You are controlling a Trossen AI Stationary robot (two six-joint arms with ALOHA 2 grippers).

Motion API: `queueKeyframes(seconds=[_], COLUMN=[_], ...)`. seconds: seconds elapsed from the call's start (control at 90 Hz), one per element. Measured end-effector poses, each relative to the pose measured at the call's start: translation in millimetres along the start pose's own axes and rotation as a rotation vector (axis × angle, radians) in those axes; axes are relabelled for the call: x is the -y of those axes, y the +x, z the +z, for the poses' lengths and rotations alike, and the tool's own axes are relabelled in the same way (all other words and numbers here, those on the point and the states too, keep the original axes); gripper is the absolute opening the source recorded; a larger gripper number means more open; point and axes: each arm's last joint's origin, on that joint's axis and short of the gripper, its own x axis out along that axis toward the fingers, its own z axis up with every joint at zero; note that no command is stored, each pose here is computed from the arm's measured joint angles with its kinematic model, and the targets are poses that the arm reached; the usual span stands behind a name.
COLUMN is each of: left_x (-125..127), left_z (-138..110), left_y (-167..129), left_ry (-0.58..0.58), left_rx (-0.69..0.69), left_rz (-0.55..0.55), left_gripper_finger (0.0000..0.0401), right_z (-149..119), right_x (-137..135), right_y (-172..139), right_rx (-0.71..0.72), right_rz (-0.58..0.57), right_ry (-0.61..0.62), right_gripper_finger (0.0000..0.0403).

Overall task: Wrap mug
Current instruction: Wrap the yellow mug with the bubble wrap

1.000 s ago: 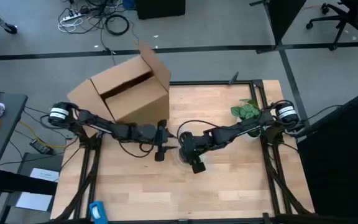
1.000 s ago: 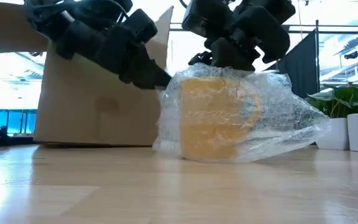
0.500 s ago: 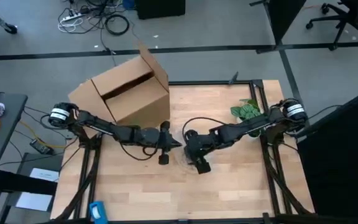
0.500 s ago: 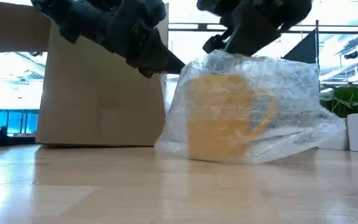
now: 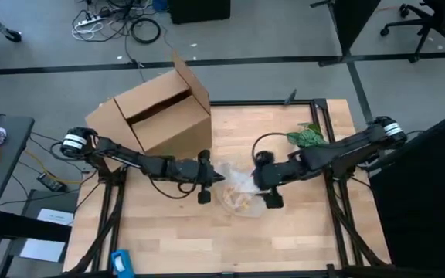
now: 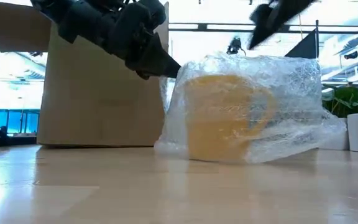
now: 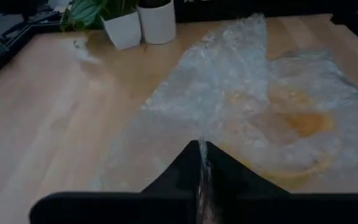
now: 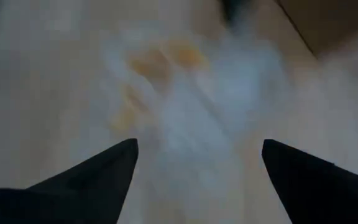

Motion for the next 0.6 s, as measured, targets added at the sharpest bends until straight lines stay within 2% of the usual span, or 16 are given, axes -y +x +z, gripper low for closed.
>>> queueKeyframes(seconds=[0.144, 0.244, 0.378, 0.6], left_x=[0, 0, 0, 0], left_z=[0, 1, 2, 3], left_y=[0, 0, 0, 0], left_ry=[0.001, 0.006, 0.018, 0.012], left_rx=[0.004, 0.014, 0.023, 0.028], left_rz=[-0.001, -0.002, 0.008, 0.024], left_gripper_finger=[0.0, 0.0, 0.0, 0.0], right_z=[-24, -38, -41, -11], right_x=[7, 9, 3, -6], right_y=[8, 29, 50, 45], right_rx=[-0.155, -0.18, -0.074, 0.206], right_rz=[-0.135, -0.112, 0.033, 0.145], right_ry=[0.076, 0.126, 0.156, 0.059], right_gripper_finger=[0.0302, 0.028, 0.0232, 0.0153])
